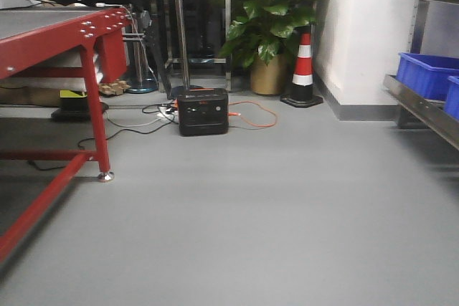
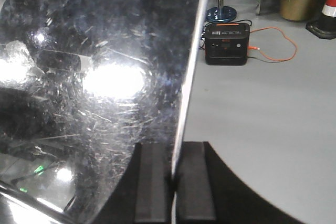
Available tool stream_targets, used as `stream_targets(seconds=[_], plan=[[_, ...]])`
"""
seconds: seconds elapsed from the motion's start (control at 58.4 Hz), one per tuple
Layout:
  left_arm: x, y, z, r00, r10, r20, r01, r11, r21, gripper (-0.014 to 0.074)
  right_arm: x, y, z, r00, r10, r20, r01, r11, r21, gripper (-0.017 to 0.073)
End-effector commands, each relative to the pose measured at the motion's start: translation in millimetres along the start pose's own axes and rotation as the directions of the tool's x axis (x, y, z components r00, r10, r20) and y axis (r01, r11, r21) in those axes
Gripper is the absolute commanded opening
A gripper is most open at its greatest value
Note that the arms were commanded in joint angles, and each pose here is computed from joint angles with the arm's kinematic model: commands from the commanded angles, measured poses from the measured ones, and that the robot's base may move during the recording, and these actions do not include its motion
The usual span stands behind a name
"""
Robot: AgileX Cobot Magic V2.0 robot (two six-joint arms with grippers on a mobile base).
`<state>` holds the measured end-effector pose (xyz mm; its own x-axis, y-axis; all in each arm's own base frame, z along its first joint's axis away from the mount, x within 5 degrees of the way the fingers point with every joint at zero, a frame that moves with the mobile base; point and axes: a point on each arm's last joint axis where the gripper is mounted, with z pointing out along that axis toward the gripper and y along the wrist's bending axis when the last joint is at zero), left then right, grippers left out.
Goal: Stack silver trays without gaps
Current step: 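Drive the base to the other rack holding the tray in both grippers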
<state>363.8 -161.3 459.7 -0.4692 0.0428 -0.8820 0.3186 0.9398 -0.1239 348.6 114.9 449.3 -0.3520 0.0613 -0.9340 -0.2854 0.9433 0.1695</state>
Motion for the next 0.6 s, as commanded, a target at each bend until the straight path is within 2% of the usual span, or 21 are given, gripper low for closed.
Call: stream_targets(seconds=[0.0,0.582], plan=[[-5.6,-7.9,-5.5,0.999,-0.001,0.047,-0.001,0.999,0.04,-0.002,-11.1,8.2,-7.2,0.996,0.007,0.086,-0.003,0.999,-0.038,-0.0075],[-5.8,-7.9,-5.6,0.999,0.0,0.049,-0.002,0.999,0.04,-0.002,-11.1,8.2,-7.2,0.996,0.007,0.086,-0.003,0.999,-0.038,-0.0075]])
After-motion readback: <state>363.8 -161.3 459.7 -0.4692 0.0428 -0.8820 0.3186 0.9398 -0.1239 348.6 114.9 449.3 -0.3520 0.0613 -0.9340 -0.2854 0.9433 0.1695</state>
